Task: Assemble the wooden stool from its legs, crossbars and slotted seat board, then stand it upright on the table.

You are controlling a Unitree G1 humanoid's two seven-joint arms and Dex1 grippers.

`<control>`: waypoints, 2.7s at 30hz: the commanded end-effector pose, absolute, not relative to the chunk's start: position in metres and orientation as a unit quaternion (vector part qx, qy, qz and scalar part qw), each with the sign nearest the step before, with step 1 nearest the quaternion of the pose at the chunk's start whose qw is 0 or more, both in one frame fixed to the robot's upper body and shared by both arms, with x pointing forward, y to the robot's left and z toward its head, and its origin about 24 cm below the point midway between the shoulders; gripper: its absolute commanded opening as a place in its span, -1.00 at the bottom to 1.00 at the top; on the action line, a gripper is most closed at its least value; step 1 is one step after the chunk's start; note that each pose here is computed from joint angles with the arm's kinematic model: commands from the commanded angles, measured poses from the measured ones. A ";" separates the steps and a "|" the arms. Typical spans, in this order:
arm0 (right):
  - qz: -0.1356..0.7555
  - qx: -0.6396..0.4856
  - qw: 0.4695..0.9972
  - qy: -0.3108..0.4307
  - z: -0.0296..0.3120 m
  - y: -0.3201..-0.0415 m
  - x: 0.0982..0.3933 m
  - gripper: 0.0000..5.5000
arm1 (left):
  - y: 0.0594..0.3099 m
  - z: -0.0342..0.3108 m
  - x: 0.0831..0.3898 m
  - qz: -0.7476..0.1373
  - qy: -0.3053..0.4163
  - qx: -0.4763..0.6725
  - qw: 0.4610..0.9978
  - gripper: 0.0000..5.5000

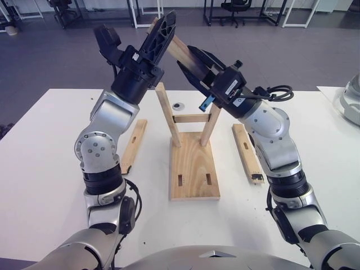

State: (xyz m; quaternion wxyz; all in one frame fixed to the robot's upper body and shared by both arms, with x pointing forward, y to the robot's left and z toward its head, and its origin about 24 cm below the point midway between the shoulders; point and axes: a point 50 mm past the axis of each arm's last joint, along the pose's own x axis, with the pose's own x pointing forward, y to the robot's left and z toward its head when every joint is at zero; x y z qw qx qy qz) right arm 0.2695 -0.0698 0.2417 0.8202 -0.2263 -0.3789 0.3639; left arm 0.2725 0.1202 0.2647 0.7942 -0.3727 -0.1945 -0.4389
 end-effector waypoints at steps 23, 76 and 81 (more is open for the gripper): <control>0.067 -0.200 0.972 -0.106 0.136 -0.232 0.299 -0.08 | 0.292 0.133 0.284 -0.047 -0.076 -0.219 0.972 -0.85; 0.018 -0.172 0.984 0.033 0.042 -0.242 0.299 -0.08 | 0.272 0.063 0.291 -0.005 0.013 -0.226 0.974 -0.85; 0.017 -0.182 0.983 0.032 0.043 -0.242 0.299 -0.08 | 0.273 0.043 0.285 -0.001 0.093 -0.185 0.978 -0.85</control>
